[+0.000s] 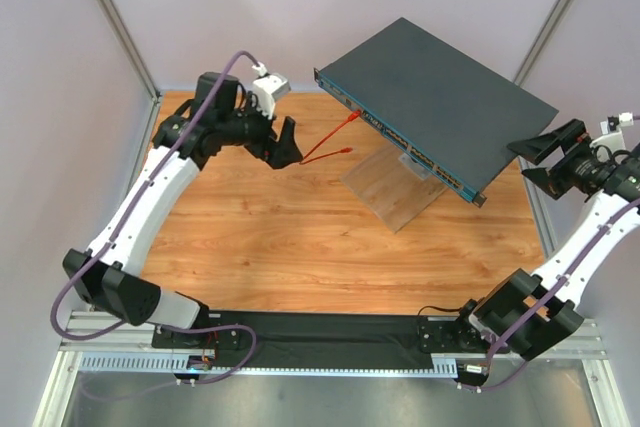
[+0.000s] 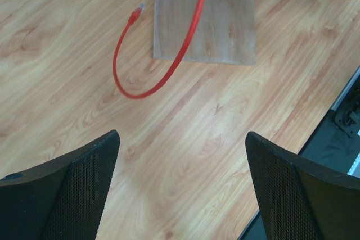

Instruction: Insert the plug into the switch port

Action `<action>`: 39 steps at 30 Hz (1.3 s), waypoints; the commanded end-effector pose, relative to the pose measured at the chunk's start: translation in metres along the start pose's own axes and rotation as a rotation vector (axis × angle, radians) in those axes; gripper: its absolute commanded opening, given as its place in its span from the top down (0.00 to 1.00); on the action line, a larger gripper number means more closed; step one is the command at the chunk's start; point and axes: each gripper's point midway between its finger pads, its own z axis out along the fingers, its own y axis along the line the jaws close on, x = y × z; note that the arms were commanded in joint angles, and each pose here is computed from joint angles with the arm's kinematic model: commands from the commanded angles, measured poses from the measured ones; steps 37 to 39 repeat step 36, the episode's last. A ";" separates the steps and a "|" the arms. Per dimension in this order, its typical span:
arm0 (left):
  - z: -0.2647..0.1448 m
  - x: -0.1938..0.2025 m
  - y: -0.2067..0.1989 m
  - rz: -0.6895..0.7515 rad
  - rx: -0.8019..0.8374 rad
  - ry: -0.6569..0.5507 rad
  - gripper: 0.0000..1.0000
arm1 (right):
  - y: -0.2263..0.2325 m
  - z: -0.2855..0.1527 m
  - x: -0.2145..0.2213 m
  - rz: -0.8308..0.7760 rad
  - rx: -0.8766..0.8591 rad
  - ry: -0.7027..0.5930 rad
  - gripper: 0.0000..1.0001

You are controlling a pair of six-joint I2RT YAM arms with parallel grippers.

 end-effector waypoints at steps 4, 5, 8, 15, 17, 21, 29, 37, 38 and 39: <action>-0.044 0.017 -0.001 -0.138 0.015 -0.046 0.00 | -0.004 -0.027 -0.017 -0.231 0.170 -0.061 0.00; -0.049 0.019 0.006 -0.179 -0.006 -0.055 0.00 | 0.005 -0.032 -0.025 -0.275 0.175 -0.083 0.00; -0.068 0.014 0.007 -0.219 -0.013 -0.104 0.00 | 0.027 -0.042 -0.033 -0.365 0.155 -0.123 0.00; -0.111 0.015 0.006 -0.191 -0.114 -0.170 0.00 | 0.106 -0.042 -0.006 -0.581 -0.015 -0.114 0.00; -0.116 0.023 0.005 -0.166 -0.139 -0.160 0.00 | 0.121 -0.033 0.018 -0.645 -0.074 -0.065 0.00; -0.129 0.040 0.003 -0.157 -0.208 -0.145 0.00 | 0.140 -0.032 0.064 -0.737 -0.140 -0.034 0.00; -0.153 0.056 0.002 -0.116 -0.327 -0.159 0.00 | 0.133 -0.045 0.117 -0.850 -0.195 0.057 0.00; -0.164 0.049 0.001 -0.097 -0.360 -0.192 0.00 | 0.135 -0.054 0.120 -0.893 -0.192 0.036 0.00; -0.164 0.049 0.001 -0.097 -0.360 -0.192 0.00 | 0.135 -0.054 0.120 -0.893 -0.192 0.036 0.00; -0.164 0.049 0.001 -0.097 -0.360 -0.192 0.00 | 0.135 -0.054 0.120 -0.893 -0.192 0.036 0.00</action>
